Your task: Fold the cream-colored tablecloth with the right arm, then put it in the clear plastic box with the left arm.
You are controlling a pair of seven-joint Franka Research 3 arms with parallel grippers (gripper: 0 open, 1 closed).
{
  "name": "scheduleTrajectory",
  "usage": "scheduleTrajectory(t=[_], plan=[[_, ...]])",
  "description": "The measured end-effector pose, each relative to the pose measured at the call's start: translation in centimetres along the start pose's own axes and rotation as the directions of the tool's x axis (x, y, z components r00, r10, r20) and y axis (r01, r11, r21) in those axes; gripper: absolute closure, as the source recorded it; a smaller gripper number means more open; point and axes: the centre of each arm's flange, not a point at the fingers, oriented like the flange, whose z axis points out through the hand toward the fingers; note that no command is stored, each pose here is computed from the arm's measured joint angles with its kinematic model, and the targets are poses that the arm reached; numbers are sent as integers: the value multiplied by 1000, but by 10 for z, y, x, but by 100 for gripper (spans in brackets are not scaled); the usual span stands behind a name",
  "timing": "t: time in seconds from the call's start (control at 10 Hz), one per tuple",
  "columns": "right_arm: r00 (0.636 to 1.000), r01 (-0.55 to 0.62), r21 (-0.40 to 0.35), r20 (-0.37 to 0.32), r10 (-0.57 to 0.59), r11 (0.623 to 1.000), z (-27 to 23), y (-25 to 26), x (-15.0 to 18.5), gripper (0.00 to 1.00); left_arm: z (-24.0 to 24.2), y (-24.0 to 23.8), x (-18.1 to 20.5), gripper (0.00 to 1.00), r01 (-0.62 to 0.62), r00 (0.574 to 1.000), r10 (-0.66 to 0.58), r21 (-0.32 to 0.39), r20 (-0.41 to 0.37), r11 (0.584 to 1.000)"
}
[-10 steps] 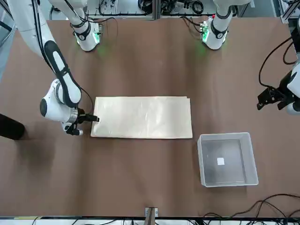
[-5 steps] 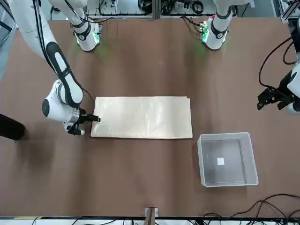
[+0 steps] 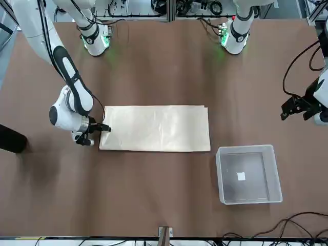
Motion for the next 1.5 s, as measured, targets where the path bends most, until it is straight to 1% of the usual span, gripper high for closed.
scheduleTrajectory(t=[0.2, 0.5, 1.0, 1.1, 1.3, 1.5], plan=[[1000, -1, 0, 2, 1, 1000, 1, 0, -1, 25, 0, 0, 0, 0, 0, 1000, 0, 0, 0, 1000], [1000, 0, 0, 3, 0, 1000, 1, 0, -1, 41, 1, 0, 0, 0, 0, 1000, 0, 0, 2, 1000], [1000, 5, 7, 1, -5, 1000, 0, -5, -1, 60, 3, 0, 1, 0, 0, 1000, 0, 0, 4, 1000], [1000, 7, 9, 1, -7, 1000, 0, -7, -1, 67, 3, 0, 1, 0, 0, 1000, 0, 0, 4, 1000], [1000, 9, 9, 0, -9, 1000, 0, -9, -1, 70, 3, 0, 1, 0, 0, 1000, 0, 0, 5, 1000], [1000, 15, 11, -2, -15, 1000, -1, -12, -1, 78, 3, 0, 1, 0, 0, 1000, 0, 0, 5, 1000]])
